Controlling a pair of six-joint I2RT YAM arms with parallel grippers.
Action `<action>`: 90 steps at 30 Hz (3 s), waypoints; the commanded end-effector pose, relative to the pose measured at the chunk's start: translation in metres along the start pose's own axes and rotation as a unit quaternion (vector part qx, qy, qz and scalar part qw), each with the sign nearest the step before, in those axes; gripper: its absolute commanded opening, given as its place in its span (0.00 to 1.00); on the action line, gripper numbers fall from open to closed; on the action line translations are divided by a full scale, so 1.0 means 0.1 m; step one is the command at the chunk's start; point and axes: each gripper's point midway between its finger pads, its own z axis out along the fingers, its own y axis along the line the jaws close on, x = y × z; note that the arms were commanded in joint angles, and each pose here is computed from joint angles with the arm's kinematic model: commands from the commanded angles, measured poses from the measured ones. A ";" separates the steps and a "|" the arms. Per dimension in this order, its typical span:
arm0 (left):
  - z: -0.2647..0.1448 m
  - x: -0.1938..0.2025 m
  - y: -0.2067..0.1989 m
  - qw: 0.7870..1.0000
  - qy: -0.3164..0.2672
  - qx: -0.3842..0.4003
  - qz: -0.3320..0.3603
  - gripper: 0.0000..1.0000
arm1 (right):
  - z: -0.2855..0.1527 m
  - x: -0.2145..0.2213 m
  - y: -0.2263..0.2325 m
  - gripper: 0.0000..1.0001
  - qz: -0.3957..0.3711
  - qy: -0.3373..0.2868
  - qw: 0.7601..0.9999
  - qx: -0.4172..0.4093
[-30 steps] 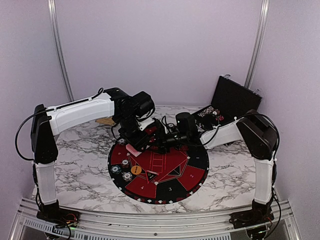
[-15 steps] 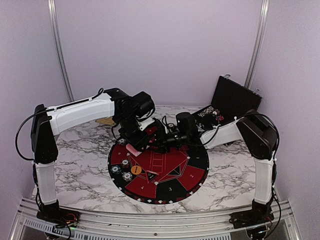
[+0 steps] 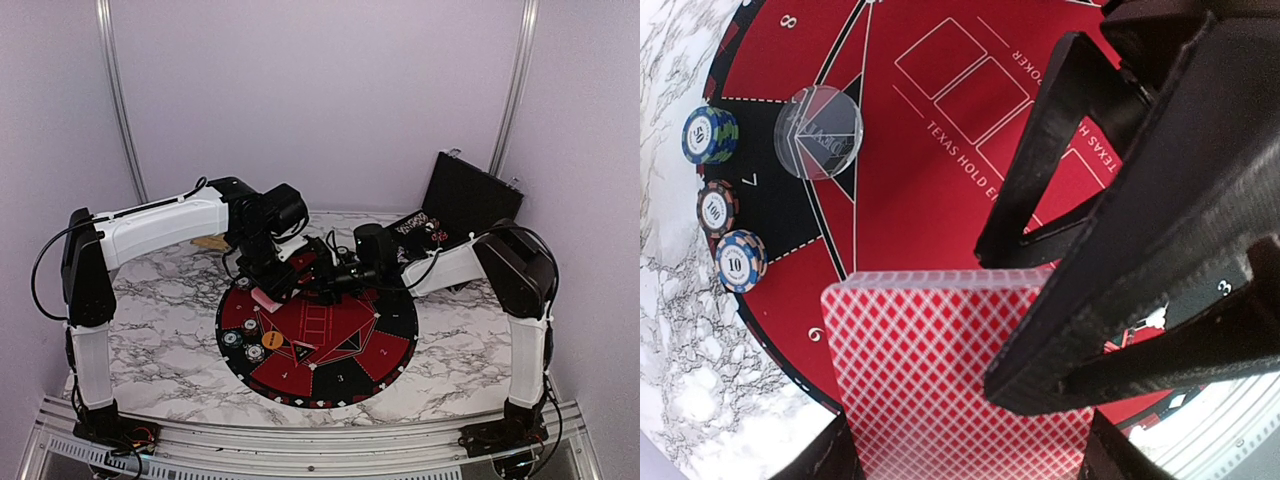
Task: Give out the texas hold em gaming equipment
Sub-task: Pick up the poker card from the face-down deck piles.
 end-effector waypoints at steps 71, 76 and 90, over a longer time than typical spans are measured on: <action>-0.03 0.01 0.04 1.000 -0.017 0.000 -0.001 0.72 | 0.01 0.12 0.47 0.00 0.085 0.011 0.985 -0.147; -0.05 0.01 0.04 1.000 -0.019 -0.002 0.002 0.64 | 0.00 0.10 0.48 0.00 0.084 0.007 0.986 -0.144; -0.10 -0.02 0.04 1.000 -0.027 -0.001 0.004 0.44 | 0.01 0.10 0.41 0.08 0.064 0.002 0.992 -0.112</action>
